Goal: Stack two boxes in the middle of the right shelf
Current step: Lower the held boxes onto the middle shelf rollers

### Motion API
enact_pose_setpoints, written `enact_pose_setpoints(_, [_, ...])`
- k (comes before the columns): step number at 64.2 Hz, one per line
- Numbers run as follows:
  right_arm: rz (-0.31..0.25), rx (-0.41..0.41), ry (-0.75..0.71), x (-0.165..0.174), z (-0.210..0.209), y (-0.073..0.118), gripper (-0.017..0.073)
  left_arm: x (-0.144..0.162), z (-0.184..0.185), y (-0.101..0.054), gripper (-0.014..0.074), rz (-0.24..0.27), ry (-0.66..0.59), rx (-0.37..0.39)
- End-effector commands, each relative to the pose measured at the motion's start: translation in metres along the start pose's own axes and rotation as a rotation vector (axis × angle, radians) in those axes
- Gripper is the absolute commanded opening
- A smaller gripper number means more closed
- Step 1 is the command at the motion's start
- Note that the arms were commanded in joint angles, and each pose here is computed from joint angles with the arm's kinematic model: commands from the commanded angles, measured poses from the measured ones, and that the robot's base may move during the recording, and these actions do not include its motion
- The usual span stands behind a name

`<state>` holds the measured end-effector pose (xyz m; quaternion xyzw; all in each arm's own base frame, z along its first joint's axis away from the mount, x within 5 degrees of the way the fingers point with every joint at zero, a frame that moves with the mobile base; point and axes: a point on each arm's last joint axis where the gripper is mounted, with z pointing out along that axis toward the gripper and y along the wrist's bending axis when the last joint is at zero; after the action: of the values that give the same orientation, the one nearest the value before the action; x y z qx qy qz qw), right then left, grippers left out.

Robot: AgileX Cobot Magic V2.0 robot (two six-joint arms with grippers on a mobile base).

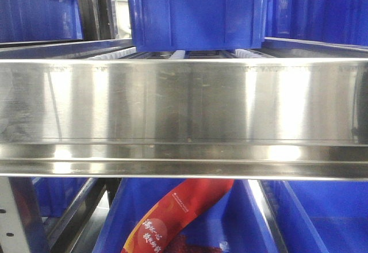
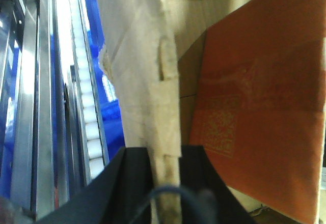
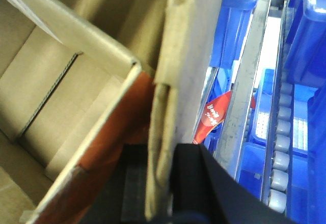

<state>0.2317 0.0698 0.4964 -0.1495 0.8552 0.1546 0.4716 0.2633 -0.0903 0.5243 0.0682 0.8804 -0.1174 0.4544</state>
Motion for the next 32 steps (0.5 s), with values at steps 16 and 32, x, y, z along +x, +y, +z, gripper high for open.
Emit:
enact_pose_setpoints(16, [0.028, -0.014, 0.234, 0.022, 0.054, -0.014, -0.0154, 0.0, 0.058, 0.012, -0.0111, 0.048, 0.083, -0.128])
enact_pose_setpoints(32, [0.056, -0.013, 0.339, 0.039, 0.09, -0.023, -0.0108, 0.006, 0.093, 0.013, -0.0099, 0.052, 0.156, -0.139])
